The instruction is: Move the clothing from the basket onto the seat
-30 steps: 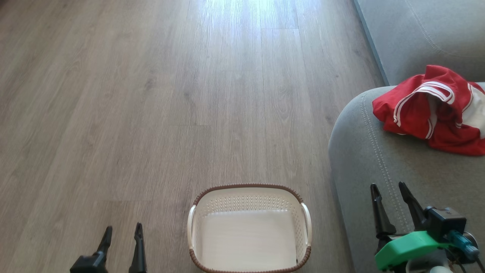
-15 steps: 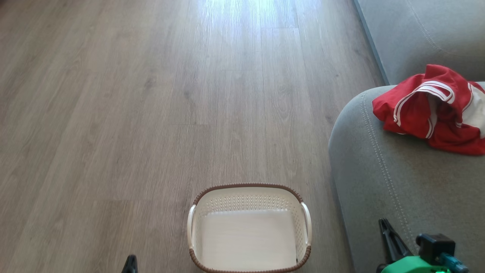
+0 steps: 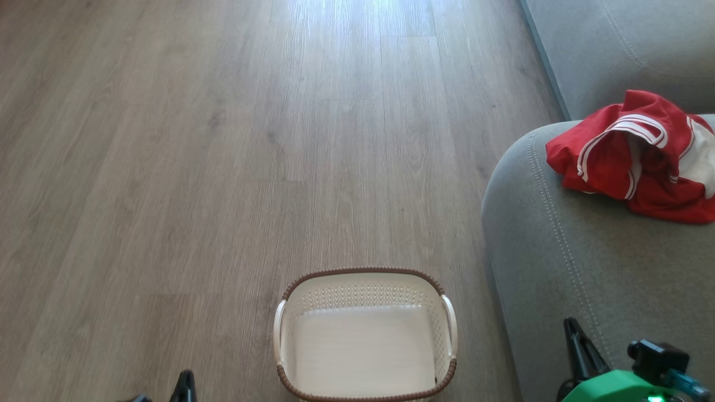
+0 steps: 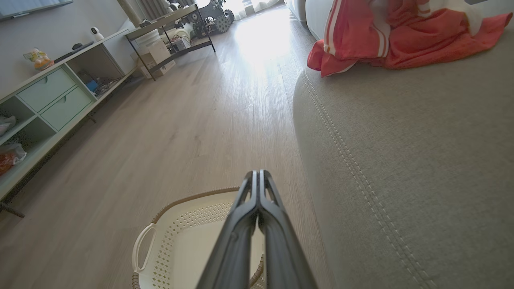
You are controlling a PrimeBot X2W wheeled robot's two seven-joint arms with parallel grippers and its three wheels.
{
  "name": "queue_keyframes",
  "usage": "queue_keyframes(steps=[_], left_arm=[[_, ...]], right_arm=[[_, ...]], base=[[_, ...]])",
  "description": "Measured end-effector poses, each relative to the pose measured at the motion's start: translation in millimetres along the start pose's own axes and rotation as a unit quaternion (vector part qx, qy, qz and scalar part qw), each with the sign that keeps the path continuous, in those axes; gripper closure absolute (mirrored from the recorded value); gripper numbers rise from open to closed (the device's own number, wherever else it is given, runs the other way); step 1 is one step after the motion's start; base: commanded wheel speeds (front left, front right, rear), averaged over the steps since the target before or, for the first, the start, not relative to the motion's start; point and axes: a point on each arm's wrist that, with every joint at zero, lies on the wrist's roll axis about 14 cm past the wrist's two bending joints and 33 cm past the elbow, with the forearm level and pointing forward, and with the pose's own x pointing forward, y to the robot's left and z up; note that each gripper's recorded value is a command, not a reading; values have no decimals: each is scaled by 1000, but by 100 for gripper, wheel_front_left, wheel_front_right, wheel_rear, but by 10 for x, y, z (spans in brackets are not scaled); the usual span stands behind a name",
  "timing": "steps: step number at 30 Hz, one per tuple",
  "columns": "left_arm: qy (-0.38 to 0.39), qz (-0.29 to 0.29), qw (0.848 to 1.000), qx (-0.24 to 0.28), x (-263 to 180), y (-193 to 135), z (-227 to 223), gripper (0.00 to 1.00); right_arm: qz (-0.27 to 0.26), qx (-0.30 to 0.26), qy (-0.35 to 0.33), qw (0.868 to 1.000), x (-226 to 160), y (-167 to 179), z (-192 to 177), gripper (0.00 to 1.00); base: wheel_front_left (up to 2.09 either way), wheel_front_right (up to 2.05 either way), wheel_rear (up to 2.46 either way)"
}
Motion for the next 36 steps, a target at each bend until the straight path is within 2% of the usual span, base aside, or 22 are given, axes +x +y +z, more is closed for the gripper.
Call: queue_keyframes(steps=[17,36], left_arm=[[17,-3,995,-97,119,-41,74,100],[22,-15,979,-203,237,-105,209,100]], right_arm=[[-15,98,-8,995,68,-53,87,100],[-27,202,-17,979,127,-111,168,100]], base=[[0,0,0],[0,0,0]])
